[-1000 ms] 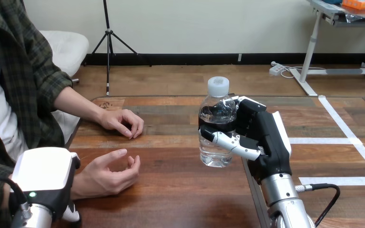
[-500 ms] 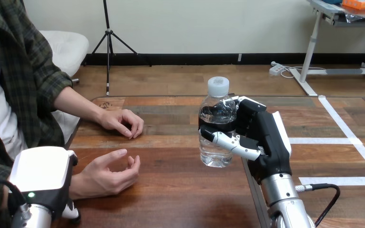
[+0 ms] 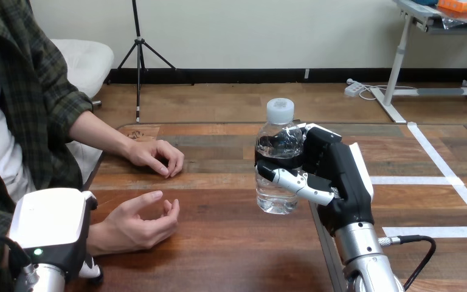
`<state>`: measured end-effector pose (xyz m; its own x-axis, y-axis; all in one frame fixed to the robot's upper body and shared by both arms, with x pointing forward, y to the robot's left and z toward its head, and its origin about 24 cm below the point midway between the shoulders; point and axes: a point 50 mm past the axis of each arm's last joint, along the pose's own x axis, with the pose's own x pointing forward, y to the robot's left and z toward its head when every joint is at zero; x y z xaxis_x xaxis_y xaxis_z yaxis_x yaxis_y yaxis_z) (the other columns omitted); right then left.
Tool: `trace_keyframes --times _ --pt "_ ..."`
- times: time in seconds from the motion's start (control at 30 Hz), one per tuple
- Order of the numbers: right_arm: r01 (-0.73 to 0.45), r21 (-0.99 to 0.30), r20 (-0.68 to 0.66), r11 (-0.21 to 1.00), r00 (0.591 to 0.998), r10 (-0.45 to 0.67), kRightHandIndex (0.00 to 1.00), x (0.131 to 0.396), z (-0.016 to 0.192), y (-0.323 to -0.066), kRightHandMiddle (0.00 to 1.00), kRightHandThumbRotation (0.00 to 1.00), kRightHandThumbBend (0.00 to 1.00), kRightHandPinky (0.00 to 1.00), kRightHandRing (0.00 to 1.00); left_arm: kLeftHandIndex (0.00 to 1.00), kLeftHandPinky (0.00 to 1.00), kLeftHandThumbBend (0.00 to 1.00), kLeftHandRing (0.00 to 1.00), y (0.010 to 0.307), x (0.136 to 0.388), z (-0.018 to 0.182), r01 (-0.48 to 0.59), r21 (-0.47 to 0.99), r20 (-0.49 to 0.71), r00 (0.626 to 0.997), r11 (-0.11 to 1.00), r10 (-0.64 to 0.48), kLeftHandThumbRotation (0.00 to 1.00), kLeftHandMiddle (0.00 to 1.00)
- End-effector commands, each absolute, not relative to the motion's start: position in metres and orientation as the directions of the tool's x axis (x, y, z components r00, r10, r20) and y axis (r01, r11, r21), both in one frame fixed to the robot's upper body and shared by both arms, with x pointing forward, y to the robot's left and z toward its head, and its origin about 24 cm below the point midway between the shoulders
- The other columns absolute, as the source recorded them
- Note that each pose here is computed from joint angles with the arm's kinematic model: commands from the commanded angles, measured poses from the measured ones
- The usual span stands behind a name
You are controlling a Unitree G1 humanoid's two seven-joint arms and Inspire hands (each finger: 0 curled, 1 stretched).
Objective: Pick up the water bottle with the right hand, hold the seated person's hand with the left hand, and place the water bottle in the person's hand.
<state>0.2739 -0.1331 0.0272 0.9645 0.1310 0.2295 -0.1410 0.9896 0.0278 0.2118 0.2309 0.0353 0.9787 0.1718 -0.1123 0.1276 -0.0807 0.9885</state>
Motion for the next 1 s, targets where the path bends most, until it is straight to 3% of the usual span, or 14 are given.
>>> trace_keyframes --times 0.0,0.97 --pt "-0.148 0.024 0.362 0.989 0.923 0.129 0.43 0.286 0.06 -0.133 0.43 0.0 0.32 0.31 0.38 0.71 0.64 0.88 0.69 0.234 0.219 0.032 0.143 0.986 -0.126 0.976 -0.084 0.177 0.0 0.72" --pt "-0.148 0.025 0.359 0.989 0.924 0.13 0.44 0.285 0.061 -0.134 0.44 0.0 0.31 0.31 0.39 0.7 0.59 0.85 0.66 0.235 0.232 0.014 0.239 0.97 -0.232 0.962 -0.033 0.146 0.0 0.7"
